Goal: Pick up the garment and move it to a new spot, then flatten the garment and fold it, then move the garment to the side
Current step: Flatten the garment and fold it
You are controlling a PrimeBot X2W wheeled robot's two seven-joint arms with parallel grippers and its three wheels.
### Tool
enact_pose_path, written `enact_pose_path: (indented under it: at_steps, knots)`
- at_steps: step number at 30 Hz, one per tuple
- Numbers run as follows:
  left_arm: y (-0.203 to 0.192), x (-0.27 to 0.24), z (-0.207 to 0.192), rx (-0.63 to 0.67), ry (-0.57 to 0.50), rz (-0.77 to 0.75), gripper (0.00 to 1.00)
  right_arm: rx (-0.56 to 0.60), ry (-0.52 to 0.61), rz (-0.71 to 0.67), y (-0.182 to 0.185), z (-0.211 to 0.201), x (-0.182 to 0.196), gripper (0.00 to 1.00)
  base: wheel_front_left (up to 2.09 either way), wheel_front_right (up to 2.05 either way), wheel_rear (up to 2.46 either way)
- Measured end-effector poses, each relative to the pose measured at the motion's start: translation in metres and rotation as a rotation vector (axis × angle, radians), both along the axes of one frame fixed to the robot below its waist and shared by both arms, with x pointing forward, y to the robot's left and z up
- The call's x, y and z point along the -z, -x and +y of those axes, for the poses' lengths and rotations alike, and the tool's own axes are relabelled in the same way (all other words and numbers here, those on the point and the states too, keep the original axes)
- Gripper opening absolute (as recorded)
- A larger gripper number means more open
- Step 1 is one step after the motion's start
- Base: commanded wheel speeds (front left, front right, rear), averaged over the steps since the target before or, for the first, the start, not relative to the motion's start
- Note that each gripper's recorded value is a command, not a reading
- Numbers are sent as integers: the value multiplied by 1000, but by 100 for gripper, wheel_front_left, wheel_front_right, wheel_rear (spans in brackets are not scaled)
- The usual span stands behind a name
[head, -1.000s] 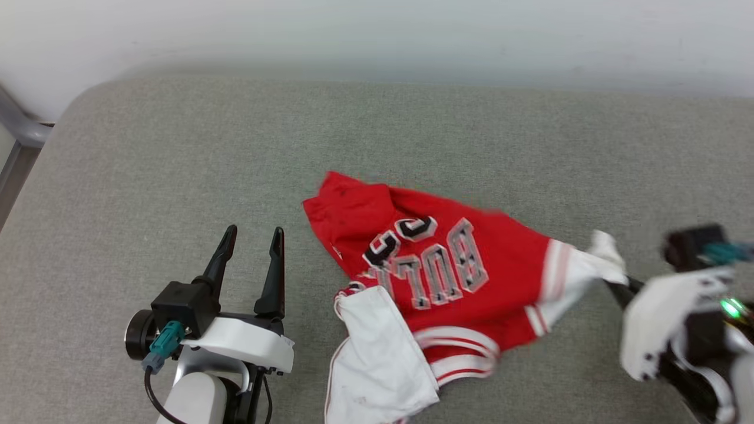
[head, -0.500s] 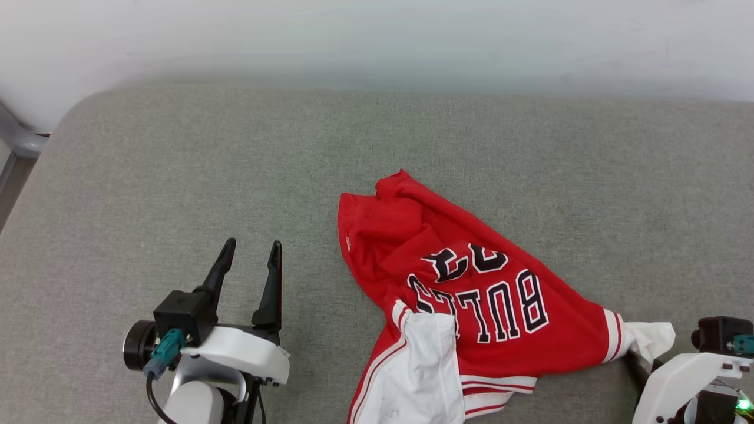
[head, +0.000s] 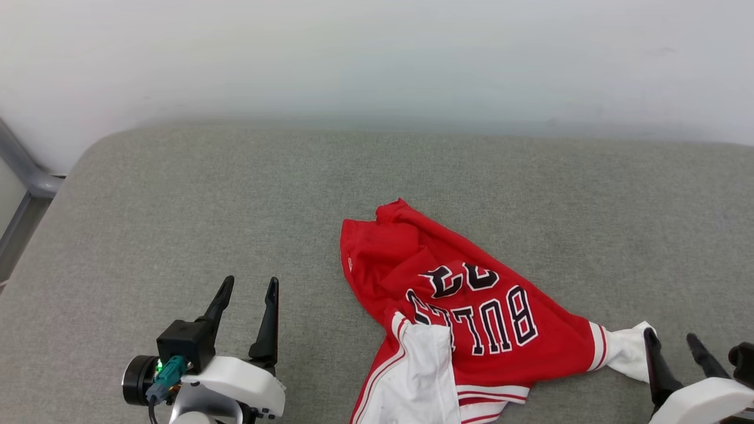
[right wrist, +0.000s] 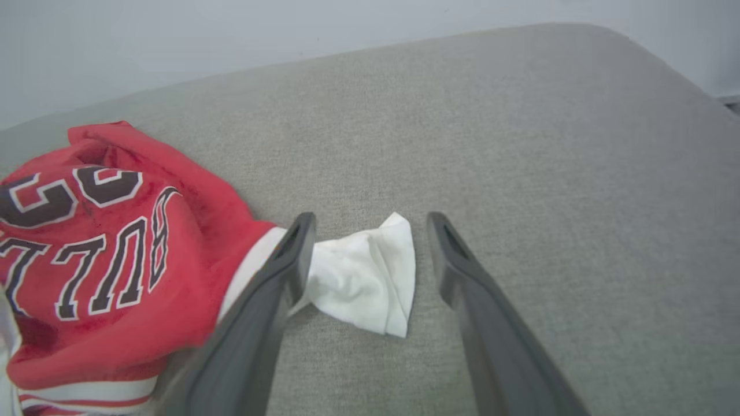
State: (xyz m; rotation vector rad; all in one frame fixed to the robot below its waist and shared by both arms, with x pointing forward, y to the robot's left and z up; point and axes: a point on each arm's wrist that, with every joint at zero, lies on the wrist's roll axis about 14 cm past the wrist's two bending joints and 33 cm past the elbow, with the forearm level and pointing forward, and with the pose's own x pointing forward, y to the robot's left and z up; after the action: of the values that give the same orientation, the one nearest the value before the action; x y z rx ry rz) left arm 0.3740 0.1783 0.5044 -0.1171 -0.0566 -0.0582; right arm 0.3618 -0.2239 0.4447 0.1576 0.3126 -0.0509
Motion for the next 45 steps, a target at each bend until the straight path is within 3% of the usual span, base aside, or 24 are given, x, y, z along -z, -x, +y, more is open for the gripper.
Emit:
enact_pose_path:
  at_steps: [6,12,17,23,29,32,33,34,35,45]
  knots:
    - [-1,-6,-11,37,-8,-6,100,-21,49,-206,-2,9,-43,100,0,0,0]
    - [-1,-3,-38,141,-15,52,100,-82,74,-321,3,32,-74,100,0,0,0]
    - [7,14,-92,327,-28,185,100,-119,85,-327,11,44,-85,100,0,0,0]
    - [33,52,-146,541,-60,449,100,-132,66,-312,12,51,-86,100,0,0,0]
    - [54,90,-156,657,-156,678,100,-125,48,-291,8,50,-79,100,0,0,0]
    - [56,99,-157,690,-199,723,100,-117,41,-292,5,48,-79,100,0,0,0]
    - [57,101,-159,703,-206,737,60,-113,36,-290,5,47,-78,100,0,0,0]
    - [57,102,-160,713,-208,742,13,-110,34,-284,6,46,-75,100,0,0,0]
    - [57,102,-161,718,-206,737,0,-105,28,-278,6,45,-73,100,0,0,0]
    - [26,70,-147,646,-163,566,0,-98,14,-273,-1,43,-67,100,0,0,0]
